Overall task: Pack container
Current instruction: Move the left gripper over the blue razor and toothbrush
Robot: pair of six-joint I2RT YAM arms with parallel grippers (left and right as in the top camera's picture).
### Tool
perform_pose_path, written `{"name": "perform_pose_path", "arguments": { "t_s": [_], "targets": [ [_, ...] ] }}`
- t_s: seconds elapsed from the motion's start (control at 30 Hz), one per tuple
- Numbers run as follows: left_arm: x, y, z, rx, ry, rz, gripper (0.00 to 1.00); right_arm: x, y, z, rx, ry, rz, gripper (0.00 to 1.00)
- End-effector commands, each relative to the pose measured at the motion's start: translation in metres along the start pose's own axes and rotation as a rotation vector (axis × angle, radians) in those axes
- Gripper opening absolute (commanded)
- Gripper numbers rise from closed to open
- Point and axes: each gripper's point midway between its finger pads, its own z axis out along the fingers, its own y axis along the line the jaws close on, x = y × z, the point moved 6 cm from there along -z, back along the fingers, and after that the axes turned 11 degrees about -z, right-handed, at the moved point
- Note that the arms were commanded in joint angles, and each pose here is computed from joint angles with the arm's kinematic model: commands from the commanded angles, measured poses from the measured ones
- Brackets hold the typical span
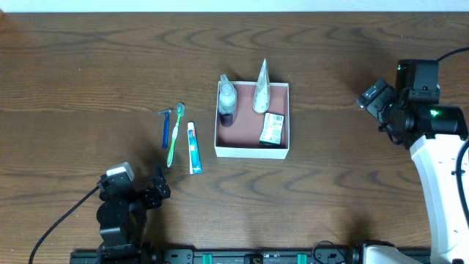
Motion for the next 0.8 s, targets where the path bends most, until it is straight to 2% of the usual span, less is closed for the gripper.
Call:
{"name": "perform_pose_path", "arguments": {
  "t_s": [0.0, 0.1, 0.23, 0.37, 0.53, 0.63, 0.77],
  "targets": [
    [-0.010, -0.010, -0.006, 0.029, 0.024, -0.016, 0.98, -0.002, 0.000, 0.001, 0.004, 0.001, -0.010, 0.99],
    [-0.027, -0.018, -0.009, 0.008, 0.066, -0.011, 0.98, -0.002, 0.000, 0.001, 0.004, 0.001, -0.010, 0.99],
    [-0.051, -0.029, 0.002, -0.051, 0.190, -0.005, 0.98, -0.002, 0.000, 0.001, 0.004, 0.001, -0.010, 0.99],
    [-0.072, -0.043, 0.031, -0.103, 0.379, -0.021, 0.98, -0.002, 0.000, 0.001, 0.004, 0.001, -0.009, 0.99],
    [-0.094, -0.064, 0.086, -0.082, 0.572, -0.052, 0.98, -0.002, 0.000, 0.001, 0.004, 0.001, -0.010, 0.99],
    [-0.095, -0.067, 0.117, -0.089, 0.639, -0.068, 0.98, -0.002, 0.000, 0.001, 0.004, 0.001, -0.010, 0.99],
    [-0.076, -0.056, 0.144, -0.129, 0.723, -0.069, 0.98, -0.002, 0.000, 0.001, 0.004, 0.001, -0.010, 0.99]
  ]
}}
